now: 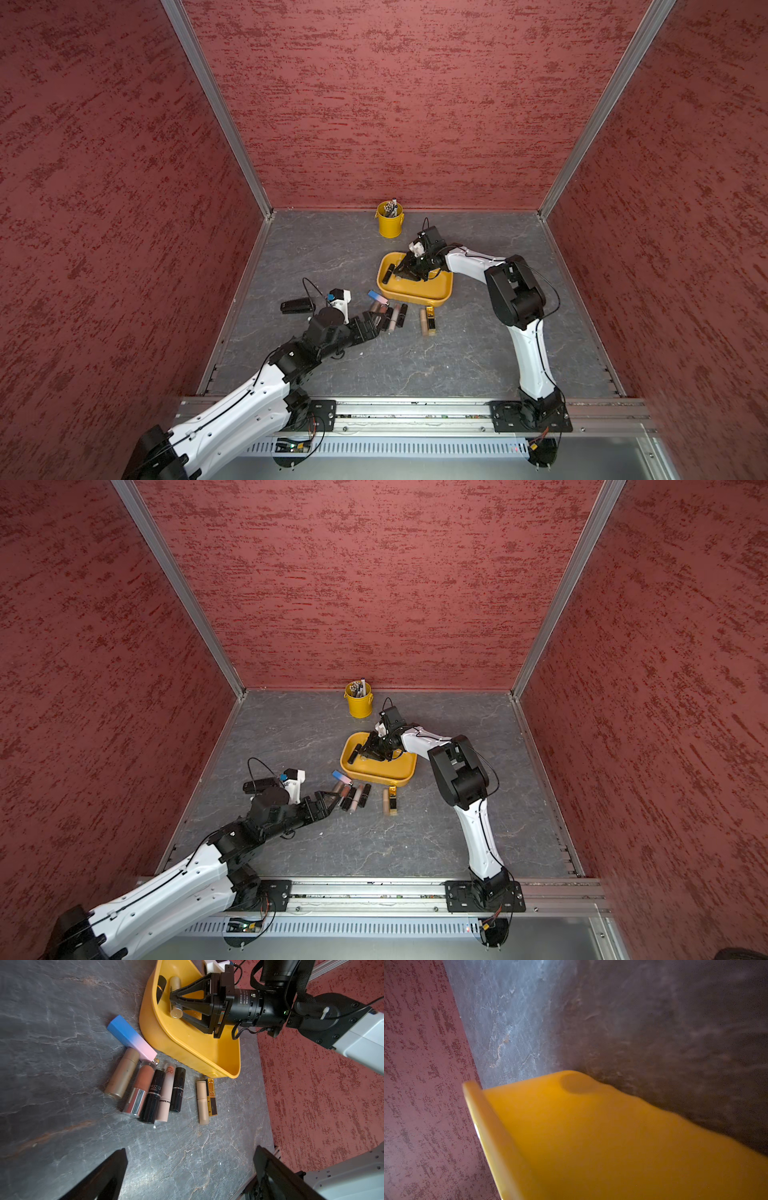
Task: Put the lipstick into the storage box
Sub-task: Place the lipstick in the storage box.
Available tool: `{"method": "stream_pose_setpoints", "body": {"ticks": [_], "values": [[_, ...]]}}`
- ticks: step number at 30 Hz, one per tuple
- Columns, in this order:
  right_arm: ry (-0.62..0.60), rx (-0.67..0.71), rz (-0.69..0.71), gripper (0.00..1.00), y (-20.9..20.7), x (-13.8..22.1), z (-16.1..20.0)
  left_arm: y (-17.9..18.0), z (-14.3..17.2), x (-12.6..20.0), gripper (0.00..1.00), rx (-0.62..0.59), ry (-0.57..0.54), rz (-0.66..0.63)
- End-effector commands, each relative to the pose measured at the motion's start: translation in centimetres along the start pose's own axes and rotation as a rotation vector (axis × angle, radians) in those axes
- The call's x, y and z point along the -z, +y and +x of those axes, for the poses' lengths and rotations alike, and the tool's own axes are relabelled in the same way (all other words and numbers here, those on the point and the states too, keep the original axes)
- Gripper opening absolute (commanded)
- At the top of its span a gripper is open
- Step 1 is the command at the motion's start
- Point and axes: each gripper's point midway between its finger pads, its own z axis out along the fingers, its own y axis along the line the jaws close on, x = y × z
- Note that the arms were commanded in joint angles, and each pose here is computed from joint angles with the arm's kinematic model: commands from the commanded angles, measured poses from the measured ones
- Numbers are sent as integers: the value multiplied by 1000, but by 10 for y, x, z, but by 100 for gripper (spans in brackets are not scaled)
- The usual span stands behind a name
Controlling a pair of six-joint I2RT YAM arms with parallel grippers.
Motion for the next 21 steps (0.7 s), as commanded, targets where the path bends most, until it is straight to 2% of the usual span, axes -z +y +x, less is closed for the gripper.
{"method": "stream_pose_setpoints", "body": {"ticks": [1, 6, 13, 21], "values": [[-30, -1, -1, 34, 4, 0, -13, 6, -1, 0, 100, 8, -8, -23], [-33, -6, 0, 46, 4, 0, -14, 8, 1, 0, 100, 10, 0, -25], [-49, 14, -18, 48, 18, 14, -13, 0, -7, 7, 100, -7, -27, -8], [-111, 93, -3, 50, 41, 59, -6, -3, -8, 15, 100, -26, -36, 6]]}}
